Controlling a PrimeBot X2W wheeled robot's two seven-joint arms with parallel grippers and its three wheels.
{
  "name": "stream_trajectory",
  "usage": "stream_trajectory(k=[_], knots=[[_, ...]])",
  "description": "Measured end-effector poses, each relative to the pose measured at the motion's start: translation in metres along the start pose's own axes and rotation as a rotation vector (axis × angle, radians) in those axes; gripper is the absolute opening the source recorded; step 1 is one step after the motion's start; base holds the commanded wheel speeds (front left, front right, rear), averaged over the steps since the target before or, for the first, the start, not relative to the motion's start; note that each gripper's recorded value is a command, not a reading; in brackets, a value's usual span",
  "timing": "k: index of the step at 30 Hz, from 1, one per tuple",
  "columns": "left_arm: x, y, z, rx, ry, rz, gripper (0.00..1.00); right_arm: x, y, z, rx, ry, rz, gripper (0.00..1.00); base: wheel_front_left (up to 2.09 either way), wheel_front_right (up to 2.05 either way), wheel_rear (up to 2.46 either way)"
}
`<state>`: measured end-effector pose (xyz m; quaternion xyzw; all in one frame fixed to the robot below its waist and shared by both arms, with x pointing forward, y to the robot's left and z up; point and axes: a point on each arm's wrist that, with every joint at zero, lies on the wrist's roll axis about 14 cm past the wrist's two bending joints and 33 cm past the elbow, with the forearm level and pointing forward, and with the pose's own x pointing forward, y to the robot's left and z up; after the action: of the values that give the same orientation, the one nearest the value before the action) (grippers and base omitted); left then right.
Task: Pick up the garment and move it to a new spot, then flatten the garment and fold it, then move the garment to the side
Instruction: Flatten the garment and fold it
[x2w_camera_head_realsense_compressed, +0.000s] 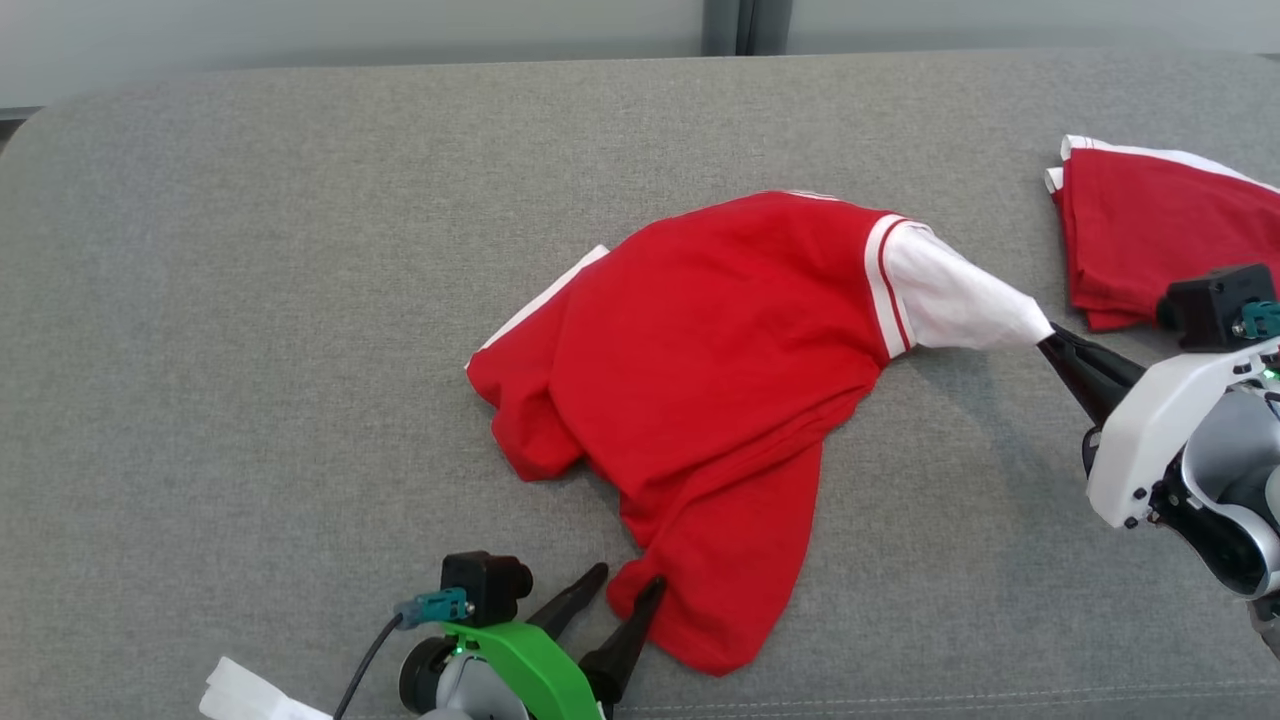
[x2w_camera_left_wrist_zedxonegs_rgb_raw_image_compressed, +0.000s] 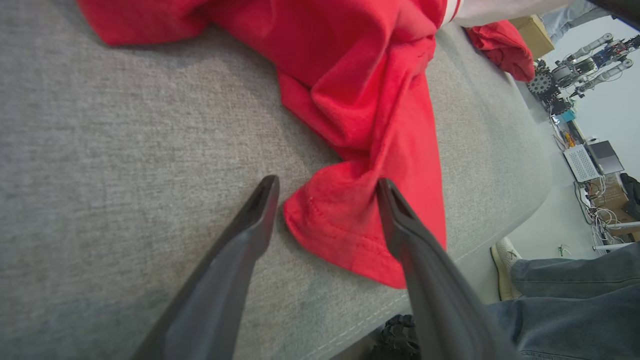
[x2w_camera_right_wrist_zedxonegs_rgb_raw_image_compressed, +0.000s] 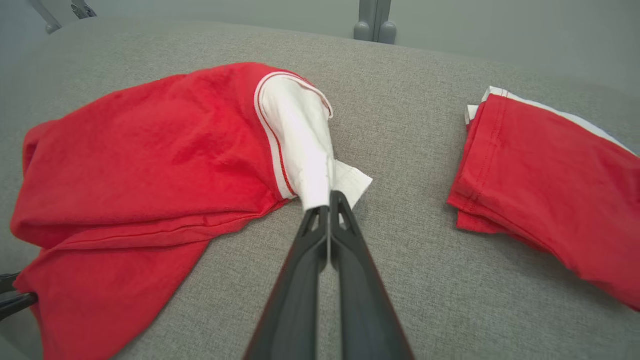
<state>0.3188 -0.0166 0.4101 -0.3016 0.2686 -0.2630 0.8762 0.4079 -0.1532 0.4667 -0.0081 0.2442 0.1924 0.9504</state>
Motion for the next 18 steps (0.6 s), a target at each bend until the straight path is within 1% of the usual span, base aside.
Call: stream_trajectory(k=[4, 11, 12, 14, 15, 16, 17, 18], knots=[[0.003, 0.001, -0.008, -0.003, 0.037, -0.011, 1.00, -0.001, -0.008, -0.005, 0.016, -0.008, -0.027, 0.00, 0.00, 0.00, 0.00], [0.008, 0.002, -0.004, 0.003, 0.031, -0.018, 1.00, -0.002, -0.010, -0.012, 0.030, -0.008, -0.037, 0.00, 0.00, 0.00, 0.00], [0.008, 0.003, -0.004, 0.003, 0.029, -0.017, 0.89, -0.002, -0.010, -0.013, 0.031, -0.009, -0.036, 0.00, 0.00, 0.00, 0.00], [0.008, 0.003, -0.002, 0.006, 0.026, -0.018, 0.70, -0.001, -0.009, -0.013, 0.031, -0.012, -0.034, 0.00, 0.00, 0.00, 0.00], [0.009, 0.004, -0.002, 0.009, 0.027, -0.016, 0.47, -0.001, -0.010, -0.011, 0.031, -0.020, -0.035, 0.00, 0.00, 0.00, 0.00], [0.008, 0.005, -0.002, 0.012, 0.029, -0.015, 0.34, -0.001, -0.010, -0.011, 0.032, -0.024, -0.037, 0.00, 0.00, 0.00, 0.00], [0.007, 0.005, -0.003, 0.013, 0.030, -0.014, 0.24, -0.001, -0.010, -0.010, 0.032, -0.029, -0.038, 0.00, 0.00, 0.00, 0.00], [0.007, 0.005, -0.004, 0.016, 0.032, -0.014, 0.00, -0.002, -0.010, -0.011, 0.032, -0.027, -0.038, 0.00, 0.00, 0.00, 0.00]])
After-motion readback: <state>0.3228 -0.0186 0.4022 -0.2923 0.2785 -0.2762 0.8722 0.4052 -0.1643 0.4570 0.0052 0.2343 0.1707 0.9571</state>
